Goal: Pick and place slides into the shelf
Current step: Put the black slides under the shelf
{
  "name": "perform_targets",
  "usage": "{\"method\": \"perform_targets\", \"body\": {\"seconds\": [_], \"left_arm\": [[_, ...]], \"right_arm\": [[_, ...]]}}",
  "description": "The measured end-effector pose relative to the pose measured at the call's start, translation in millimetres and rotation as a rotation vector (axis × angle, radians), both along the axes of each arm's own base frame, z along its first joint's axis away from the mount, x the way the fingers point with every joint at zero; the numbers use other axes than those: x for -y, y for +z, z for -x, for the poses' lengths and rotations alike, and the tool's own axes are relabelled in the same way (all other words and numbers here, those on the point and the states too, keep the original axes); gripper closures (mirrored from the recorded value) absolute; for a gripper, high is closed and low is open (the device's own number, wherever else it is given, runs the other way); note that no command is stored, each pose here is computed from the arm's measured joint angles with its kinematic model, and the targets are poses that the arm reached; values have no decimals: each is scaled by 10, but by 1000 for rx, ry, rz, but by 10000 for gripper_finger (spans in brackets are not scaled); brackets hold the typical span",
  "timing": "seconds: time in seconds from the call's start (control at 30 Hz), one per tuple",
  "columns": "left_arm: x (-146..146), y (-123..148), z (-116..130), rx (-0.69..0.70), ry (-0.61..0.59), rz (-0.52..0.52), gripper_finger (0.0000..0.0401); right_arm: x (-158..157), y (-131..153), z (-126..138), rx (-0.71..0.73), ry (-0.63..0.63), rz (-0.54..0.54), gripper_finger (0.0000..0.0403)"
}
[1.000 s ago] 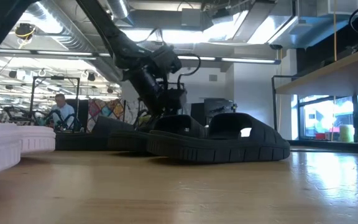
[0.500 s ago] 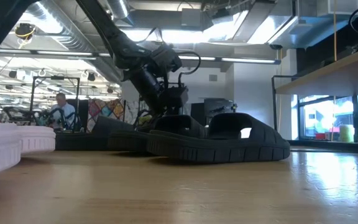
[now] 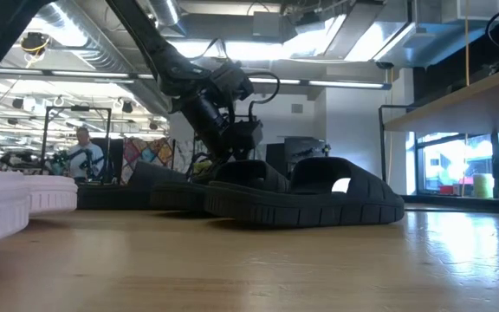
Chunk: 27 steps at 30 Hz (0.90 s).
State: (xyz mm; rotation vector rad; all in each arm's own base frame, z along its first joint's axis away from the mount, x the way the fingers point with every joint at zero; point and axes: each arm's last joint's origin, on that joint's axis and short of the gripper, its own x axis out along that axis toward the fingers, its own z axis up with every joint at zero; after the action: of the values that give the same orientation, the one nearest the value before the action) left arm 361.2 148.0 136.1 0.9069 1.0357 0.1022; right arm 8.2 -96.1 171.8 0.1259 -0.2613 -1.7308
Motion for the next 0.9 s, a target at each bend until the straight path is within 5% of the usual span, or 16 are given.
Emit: {"method": "perform_targets", "body": {"seconds": [0.33, 0.63, 0.9], "left_arm": [[93, 257, -18, 90, 61, -51, 363], [179, 874, 103, 255, 31, -99, 364], [264, 1436, -28, 237, -67, -47, 365]], "right_arm": [[0, 0, 0, 1, 0, 0, 215], [0, 0, 0, 8, 0, 2, 215], [0, 0, 0, 13, 1, 3, 215]]}}
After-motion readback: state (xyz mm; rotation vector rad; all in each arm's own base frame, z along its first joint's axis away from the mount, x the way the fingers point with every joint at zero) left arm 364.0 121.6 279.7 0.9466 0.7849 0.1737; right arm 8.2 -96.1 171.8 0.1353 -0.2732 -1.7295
